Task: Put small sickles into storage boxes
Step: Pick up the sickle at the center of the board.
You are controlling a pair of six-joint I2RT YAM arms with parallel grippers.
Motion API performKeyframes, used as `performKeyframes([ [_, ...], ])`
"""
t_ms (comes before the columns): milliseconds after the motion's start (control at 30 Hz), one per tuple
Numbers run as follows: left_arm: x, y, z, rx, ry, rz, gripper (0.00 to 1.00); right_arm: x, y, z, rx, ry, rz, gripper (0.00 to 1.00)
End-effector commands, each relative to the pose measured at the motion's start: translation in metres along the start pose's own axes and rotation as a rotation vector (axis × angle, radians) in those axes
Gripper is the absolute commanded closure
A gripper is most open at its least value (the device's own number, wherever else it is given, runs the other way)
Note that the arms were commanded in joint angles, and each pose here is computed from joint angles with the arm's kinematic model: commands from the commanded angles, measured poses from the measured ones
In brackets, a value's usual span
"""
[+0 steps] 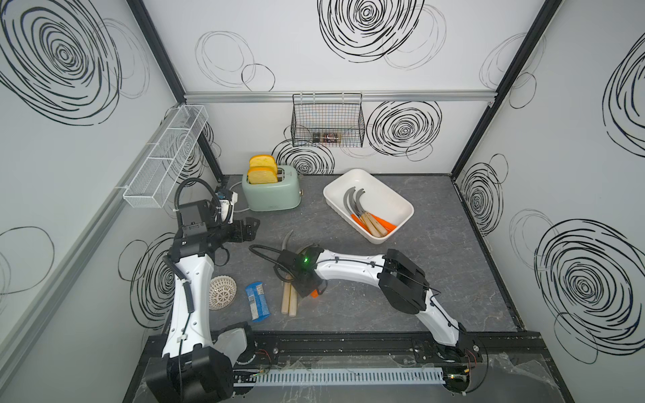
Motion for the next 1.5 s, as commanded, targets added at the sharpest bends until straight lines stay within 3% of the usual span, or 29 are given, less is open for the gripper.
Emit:
performKeyframes([
  [0,0.016,-0.001,0.008,0.002,-0.054,-0.032,0.04,0.001,-0.005,0.016,-0.019,-0.023,0.015,0.84],
  [867,0.016,-0.001,0.009,0.004,-0.056,-0.034,0.04,0.0,-0.029,0.055,0.072,-0.053,-0.02,0.86],
  [1167,0.017,-0.002,0.01,-0.001,-0.056,-0.039,0.04,-0.003,-0.078,0.096,0.082,-0.102,-0.083,0.86],
  [1467,0.018,-0.004,0.01,-0.012,-0.056,-0.045,0.04,0.01,-0.16,0.137,0.072,-0.207,-0.217,0.86],
])
Point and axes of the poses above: each gripper's point midway between its finger pads, its own z axis back along the fingers, its own y axis along the line the jaws close on, x = y × z, the point moved 1 cm from there along z, back along the fingers, and after that the axes turned 1 degree about z, right-handed, at the moved point
